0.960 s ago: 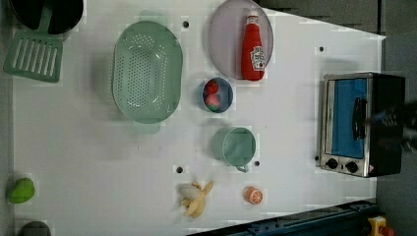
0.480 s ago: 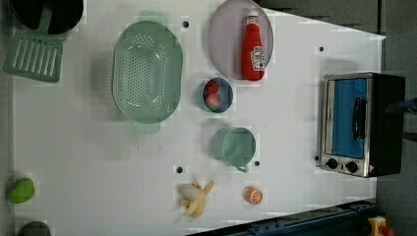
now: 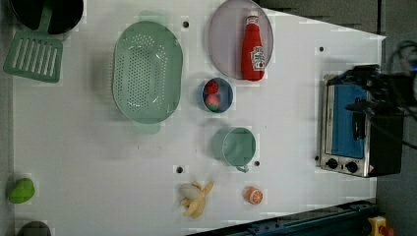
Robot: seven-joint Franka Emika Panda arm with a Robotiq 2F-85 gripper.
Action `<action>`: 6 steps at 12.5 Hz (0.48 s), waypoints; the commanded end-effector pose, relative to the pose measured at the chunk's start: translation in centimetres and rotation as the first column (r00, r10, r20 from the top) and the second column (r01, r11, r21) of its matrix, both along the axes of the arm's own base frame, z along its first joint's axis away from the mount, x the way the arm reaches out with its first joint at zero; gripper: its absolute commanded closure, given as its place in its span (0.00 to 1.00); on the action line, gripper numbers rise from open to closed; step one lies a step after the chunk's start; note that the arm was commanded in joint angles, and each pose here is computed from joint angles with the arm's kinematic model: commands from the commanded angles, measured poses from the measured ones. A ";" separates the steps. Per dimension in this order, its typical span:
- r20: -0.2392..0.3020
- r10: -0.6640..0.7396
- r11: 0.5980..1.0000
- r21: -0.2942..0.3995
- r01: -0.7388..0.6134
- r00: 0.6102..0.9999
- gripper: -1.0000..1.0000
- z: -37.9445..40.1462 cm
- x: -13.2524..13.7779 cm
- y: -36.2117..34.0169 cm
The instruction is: Pick ketchup from plate and place it on table.
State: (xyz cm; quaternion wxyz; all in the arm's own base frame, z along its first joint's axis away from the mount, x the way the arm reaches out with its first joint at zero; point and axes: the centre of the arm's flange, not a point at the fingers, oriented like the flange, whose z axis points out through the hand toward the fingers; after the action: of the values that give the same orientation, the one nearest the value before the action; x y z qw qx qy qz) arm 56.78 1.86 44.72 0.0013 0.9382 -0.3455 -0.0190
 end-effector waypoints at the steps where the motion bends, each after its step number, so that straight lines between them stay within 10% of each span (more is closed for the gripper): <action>1: 0.023 -0.001 1.000 0.019 0.001 1.000 0.00 -4.2 1.8 1.2; 6: 0.052 0.285 0.957 0.046 -0.287 0.957 0.00 -13.7 5.0 2.3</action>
State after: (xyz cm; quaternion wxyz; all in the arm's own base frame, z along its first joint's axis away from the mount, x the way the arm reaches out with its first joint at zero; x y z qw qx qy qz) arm 61.25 3.01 29.90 -0.0217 0.9601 -0.2777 -0.0249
